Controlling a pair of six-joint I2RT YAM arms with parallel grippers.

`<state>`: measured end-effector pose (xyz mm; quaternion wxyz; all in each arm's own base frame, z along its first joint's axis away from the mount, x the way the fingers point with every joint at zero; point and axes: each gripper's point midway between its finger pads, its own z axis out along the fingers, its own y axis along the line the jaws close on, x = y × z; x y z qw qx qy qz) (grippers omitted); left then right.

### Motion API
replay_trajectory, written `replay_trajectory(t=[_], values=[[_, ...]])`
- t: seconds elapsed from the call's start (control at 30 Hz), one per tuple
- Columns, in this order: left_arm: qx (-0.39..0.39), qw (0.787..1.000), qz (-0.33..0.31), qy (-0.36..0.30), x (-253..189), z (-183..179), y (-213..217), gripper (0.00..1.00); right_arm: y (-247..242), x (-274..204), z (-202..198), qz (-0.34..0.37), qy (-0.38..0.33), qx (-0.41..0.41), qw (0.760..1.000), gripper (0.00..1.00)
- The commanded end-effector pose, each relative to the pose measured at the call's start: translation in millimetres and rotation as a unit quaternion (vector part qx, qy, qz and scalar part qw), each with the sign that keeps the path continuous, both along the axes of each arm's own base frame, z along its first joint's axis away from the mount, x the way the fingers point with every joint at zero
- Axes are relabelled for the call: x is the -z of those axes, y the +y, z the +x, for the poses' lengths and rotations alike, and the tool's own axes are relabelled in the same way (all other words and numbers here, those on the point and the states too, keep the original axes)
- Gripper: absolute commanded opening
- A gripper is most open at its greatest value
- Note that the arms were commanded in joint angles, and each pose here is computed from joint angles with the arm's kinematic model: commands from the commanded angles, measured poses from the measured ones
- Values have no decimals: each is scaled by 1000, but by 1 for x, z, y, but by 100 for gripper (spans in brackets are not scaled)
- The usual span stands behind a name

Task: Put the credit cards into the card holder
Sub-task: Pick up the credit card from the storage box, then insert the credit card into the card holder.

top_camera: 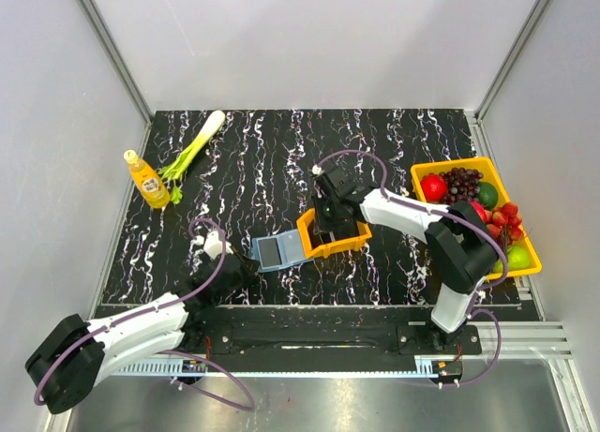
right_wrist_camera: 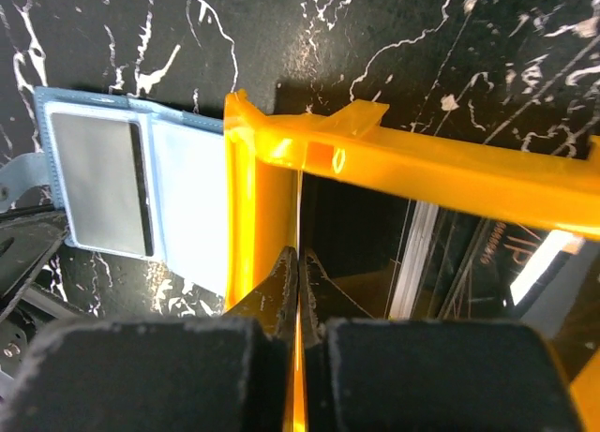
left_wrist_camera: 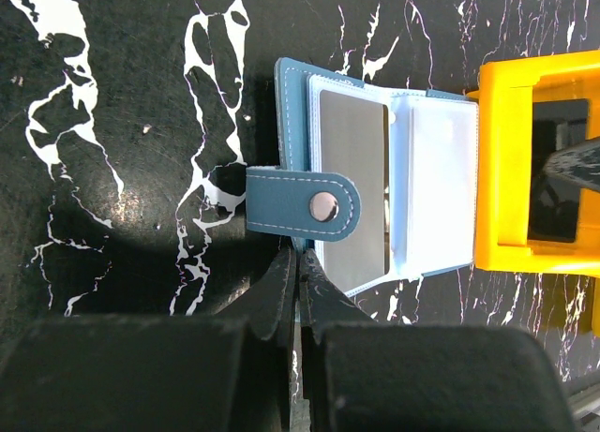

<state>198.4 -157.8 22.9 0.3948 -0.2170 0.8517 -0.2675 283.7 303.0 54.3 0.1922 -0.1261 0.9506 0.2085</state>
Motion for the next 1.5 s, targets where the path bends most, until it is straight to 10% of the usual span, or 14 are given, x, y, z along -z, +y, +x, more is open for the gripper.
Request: replay_trajectory(t=[0.0, 1.47], values=[[-2, 999, -23, -23, -17, 9, -7, 0, 4, -69, 18, 32, -94, 11, 995, 0], [29, 994, -72, -77, -43, 8, -18, 0, 136, -72, -22, 154, -97, 18, 983, 0]])
